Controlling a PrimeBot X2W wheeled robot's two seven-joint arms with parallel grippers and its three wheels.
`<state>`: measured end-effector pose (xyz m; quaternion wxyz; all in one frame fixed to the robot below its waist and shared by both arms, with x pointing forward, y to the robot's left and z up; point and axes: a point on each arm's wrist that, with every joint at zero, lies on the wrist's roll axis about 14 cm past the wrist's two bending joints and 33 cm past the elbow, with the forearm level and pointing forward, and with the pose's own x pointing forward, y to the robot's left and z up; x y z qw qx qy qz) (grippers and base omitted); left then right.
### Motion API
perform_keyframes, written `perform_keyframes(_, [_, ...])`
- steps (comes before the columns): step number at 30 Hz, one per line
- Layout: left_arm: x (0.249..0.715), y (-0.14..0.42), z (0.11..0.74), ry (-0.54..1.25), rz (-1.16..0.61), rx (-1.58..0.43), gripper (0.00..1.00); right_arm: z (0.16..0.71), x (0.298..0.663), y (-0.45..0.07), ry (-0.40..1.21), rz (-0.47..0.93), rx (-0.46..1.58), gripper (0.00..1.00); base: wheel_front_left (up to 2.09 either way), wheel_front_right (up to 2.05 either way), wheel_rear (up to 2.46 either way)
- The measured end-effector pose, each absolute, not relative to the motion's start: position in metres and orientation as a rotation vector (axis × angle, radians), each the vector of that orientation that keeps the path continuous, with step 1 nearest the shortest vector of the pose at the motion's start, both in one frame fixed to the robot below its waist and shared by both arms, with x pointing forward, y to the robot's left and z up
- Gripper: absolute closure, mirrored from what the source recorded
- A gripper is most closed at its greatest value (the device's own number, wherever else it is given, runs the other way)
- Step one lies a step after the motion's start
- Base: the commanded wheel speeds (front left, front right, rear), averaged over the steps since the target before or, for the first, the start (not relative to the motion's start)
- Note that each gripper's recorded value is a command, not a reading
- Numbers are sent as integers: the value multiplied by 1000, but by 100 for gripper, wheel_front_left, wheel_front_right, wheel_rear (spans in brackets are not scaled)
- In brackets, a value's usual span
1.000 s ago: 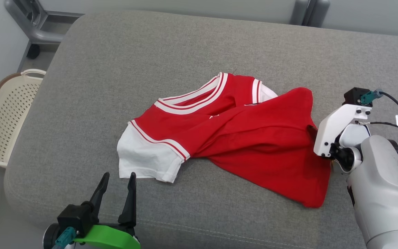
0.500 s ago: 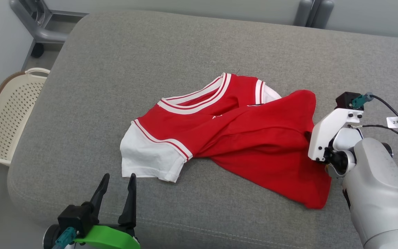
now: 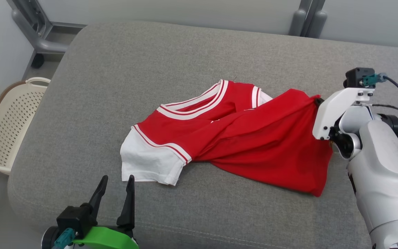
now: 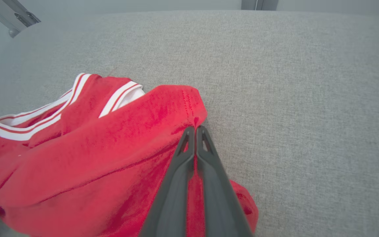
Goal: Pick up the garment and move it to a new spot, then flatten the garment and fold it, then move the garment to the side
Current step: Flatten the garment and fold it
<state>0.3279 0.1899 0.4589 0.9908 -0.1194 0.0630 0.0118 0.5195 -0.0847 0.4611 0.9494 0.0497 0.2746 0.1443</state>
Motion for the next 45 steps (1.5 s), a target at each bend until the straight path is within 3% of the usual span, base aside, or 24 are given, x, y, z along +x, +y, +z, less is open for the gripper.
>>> perform_keyframes(6, [323, 191, 463, 114, 26, -240, 0, 511, 527, -72, 432, 340, 141, 100, 0, 0, 0])
perform_keyframes(10, [321, 191, 466, 106, 29, -240, 0, 523, 509, -68, 428, 393, 161, 100, 0, 0, 0])
perform_keyframes(16, [322, 190, 468, 101, 25, -238, 0, 507, 446, -86, 510, 438, 210, 100, 0, 0, 0])
perform_keyframes(23, [331, 182, 467, 109, -9, -230, 0, 478, 384, -125, 617, 337, 274, 100, 0, 0, 0])
perform_keyframes(34, [338, 166, 473, 106, -56, -227, 0, 425, 333, -133, 768, 261, 313, 100, 0, 0, 0])
perform_keyframes(35, [337, 166, 473, 105, -57, -225, 0, 422, 331, -132, 771, 258, 314, 25, 0, 0, 0])
perform_keyframes(36, [337, 167, 473, 106, -56, -223, 0, 421, 331, -132, 764, 252, 323, 0, 0, 0, 0])
perform_keyframes(45, [328, 178, 471, 105, -15, -228, 0, 430, 336, -142, 630, 197, 343, 0, 0, 0, 0])
